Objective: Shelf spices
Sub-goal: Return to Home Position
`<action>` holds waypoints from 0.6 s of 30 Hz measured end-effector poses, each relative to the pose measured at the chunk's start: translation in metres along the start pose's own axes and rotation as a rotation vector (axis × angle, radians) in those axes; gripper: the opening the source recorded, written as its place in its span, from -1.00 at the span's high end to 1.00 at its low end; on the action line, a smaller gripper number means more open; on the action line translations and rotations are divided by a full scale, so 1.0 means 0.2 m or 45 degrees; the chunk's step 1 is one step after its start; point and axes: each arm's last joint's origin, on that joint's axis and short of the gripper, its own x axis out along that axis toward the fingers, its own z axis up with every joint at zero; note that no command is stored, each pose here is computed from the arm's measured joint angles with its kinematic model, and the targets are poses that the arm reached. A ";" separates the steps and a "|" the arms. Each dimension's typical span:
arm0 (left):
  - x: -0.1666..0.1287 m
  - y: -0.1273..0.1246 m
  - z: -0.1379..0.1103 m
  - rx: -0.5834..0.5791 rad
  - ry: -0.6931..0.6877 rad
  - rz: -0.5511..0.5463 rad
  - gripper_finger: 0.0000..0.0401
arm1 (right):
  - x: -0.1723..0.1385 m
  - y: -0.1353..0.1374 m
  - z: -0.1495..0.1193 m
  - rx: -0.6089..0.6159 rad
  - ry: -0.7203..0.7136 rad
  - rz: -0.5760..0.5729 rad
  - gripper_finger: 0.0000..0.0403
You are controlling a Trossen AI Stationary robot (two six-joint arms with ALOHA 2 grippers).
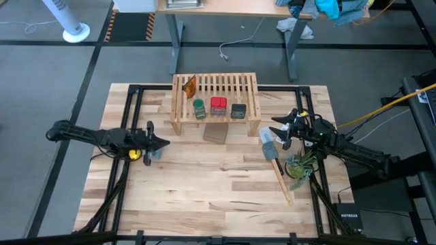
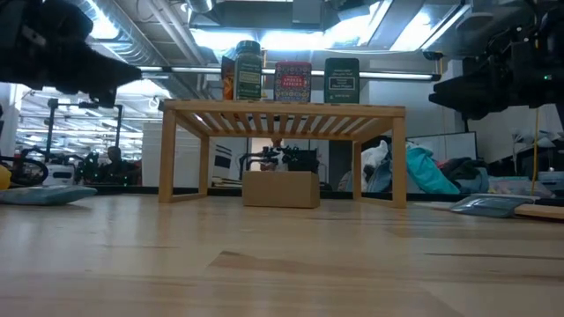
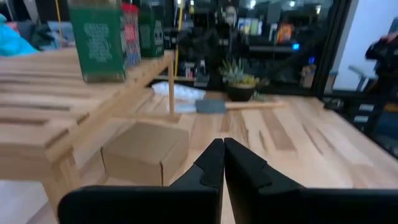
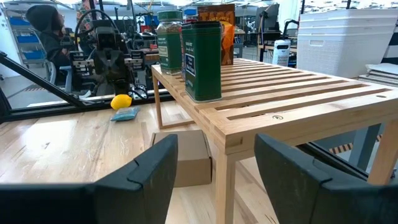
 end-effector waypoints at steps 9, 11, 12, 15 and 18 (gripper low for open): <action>-0.03 0.01 0.05 -0.044 -0.145 -0.004 0.97 | 0.00 0.00 0.00 0.000 -0.001 0.000 -0.09; -0.03 0.01 0.04 -0.040 -0.131 -0.001 0.97 | 0.00 0.00 0.00 0.000 -0.001 0.000 -0.09; -0.03 0.01 0.04 -0.040 -0.131 -0.002 0.97 | 0.00 0.00 0.00 0.000 -0.001 0.000 -0.09; -0.03 0.01 0.04 -0.040 -0.131 -0.002 0.97 | 0.00 0.00 0.00 0.000 -0.003 0.000 -0.09; -0.03 0.01 0.04 -0.040 -0.130 -0.002 0.97 | 0.00 0.00 0.00 0.000 -0.003 0.001 -0.09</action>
